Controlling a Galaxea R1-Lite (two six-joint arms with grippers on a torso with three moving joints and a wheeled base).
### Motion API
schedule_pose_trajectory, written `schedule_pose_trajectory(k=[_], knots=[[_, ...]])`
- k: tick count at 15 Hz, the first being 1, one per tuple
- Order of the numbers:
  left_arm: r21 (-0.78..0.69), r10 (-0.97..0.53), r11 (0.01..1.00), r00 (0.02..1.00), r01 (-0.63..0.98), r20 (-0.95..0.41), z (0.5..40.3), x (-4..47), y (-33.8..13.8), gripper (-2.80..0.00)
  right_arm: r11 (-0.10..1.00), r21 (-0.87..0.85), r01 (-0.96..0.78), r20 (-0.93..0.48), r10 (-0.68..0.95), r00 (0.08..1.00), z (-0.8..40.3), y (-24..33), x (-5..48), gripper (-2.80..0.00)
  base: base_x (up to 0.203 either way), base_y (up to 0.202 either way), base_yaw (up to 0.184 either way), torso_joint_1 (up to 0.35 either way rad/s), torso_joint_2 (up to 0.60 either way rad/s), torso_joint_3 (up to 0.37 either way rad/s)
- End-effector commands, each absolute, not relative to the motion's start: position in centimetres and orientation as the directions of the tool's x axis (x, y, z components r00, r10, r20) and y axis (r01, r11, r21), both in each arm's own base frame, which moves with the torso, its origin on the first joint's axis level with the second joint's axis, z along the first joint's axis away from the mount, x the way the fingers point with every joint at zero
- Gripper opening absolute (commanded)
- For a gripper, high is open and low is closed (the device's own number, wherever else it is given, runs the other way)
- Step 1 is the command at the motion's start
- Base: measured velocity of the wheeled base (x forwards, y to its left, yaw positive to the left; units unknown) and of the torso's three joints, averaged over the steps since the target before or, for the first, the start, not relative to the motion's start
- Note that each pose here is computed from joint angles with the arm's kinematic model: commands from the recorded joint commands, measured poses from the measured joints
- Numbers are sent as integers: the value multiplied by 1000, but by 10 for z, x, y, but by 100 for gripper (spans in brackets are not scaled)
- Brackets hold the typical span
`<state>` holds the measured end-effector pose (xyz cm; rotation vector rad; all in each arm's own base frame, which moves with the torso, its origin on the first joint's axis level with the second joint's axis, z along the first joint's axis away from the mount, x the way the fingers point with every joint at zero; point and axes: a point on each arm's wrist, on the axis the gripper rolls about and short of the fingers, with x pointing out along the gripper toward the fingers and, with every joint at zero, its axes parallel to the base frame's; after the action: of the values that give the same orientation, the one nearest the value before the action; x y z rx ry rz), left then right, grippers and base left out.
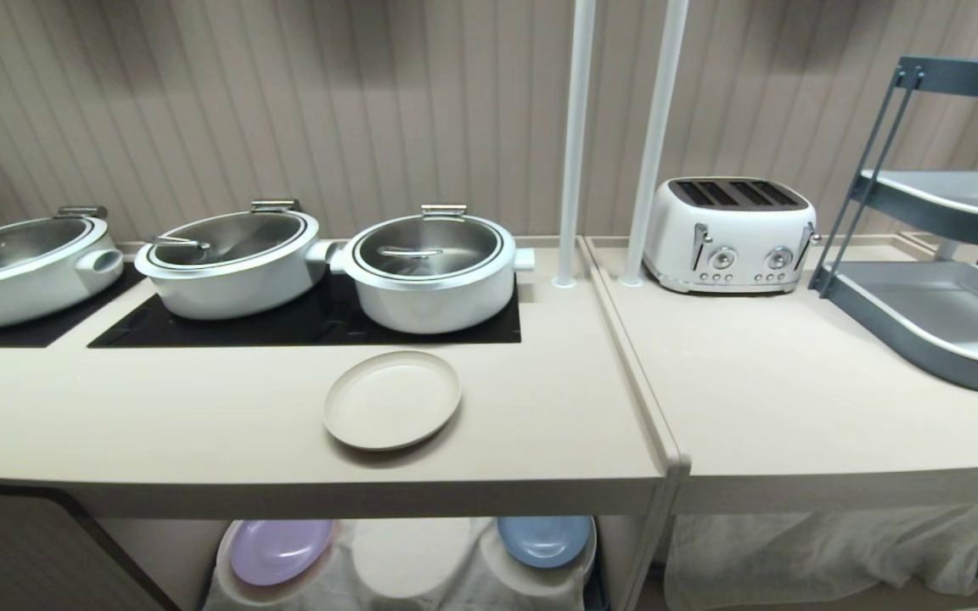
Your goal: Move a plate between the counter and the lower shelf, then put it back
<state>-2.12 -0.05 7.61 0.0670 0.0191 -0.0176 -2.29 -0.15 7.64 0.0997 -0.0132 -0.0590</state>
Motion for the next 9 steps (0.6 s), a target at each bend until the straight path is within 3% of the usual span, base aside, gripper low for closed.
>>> schedule_pose_trajectory(k=[1,9], knots=[[66,-17,998,1000,17,2,76,-23,0,-280,993,100,59,9,-60,998,76,-1,-23,-280,0,0,0,0,0,0],[64,-14,998,1000,14,0,75,-23,0,-280,993,100,59,9,-60,998,76,-1,-23,-280,0,0,0,0,0,0]])
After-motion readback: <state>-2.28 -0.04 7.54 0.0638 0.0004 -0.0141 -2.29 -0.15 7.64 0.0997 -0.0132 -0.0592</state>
